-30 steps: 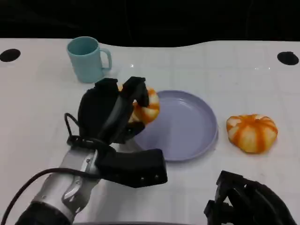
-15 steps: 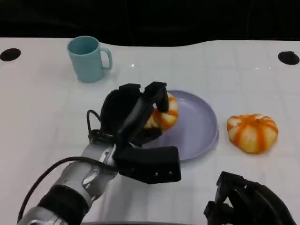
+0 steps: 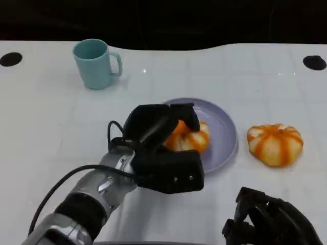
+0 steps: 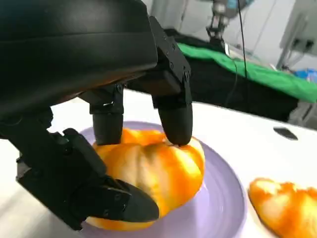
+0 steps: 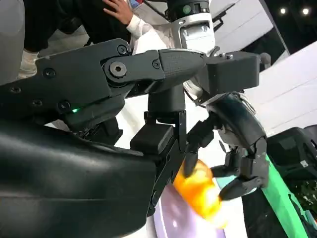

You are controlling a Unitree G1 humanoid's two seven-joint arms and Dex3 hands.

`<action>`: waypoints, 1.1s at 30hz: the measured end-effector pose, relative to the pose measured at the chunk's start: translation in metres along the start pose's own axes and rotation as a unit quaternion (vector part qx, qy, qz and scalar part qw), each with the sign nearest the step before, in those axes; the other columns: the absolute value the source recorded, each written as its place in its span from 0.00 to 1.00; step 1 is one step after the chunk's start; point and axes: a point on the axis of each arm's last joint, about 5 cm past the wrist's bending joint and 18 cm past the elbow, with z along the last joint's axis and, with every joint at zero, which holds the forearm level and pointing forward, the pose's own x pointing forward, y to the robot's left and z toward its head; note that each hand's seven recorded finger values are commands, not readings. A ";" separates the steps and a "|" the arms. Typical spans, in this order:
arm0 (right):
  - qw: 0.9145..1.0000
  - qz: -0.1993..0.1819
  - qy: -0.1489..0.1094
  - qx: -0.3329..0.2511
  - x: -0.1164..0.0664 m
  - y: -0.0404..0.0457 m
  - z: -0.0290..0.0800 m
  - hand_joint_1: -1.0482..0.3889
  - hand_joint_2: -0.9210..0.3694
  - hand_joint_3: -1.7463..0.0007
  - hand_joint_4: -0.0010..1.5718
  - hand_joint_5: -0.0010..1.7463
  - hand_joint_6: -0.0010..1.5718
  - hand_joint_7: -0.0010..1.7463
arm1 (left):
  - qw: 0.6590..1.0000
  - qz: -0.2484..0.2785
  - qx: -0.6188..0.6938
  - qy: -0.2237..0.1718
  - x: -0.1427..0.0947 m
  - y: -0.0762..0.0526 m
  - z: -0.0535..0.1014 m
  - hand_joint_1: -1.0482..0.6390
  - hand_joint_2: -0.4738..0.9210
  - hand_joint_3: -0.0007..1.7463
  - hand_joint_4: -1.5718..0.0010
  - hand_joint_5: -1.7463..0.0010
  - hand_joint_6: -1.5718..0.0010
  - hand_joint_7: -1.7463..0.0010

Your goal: Grasp the bread from the table and place it into the plate.

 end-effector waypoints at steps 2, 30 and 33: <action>1.000 0.000 0.000 0.000 0.000 0.0000 0.000 0.23 0.00 0.88 0.56 0.91 0.51 0.75 | 1.000 -0.024 0.006 0.001 0.000 0.001 -0.002 0.35 1.00 0.03 0.73 0.71 0.71 0.99; 1.000 -0.001 0.001 0.001 0.001 0.0007 0.000 0.23 0.00 0.88 0.56 0.91 0.51 0.76 | 0.970 -0.001 -0.241 -0.030 -0.054 0.032 -0.021 0.30 1.00 0.06 0.78 0.54 0.67 0.94; 1.000 -0.002 0.002 0.001 0.001 0.0011 0.000 0.23 0.00 0.87 0.56 0.91 0.51 0.76 | 0.937 0.006 -0.348 -0.038 -0.065 0.028 -0.026 0.29 1.00 0.11 0.76 0.40 0.62 0.87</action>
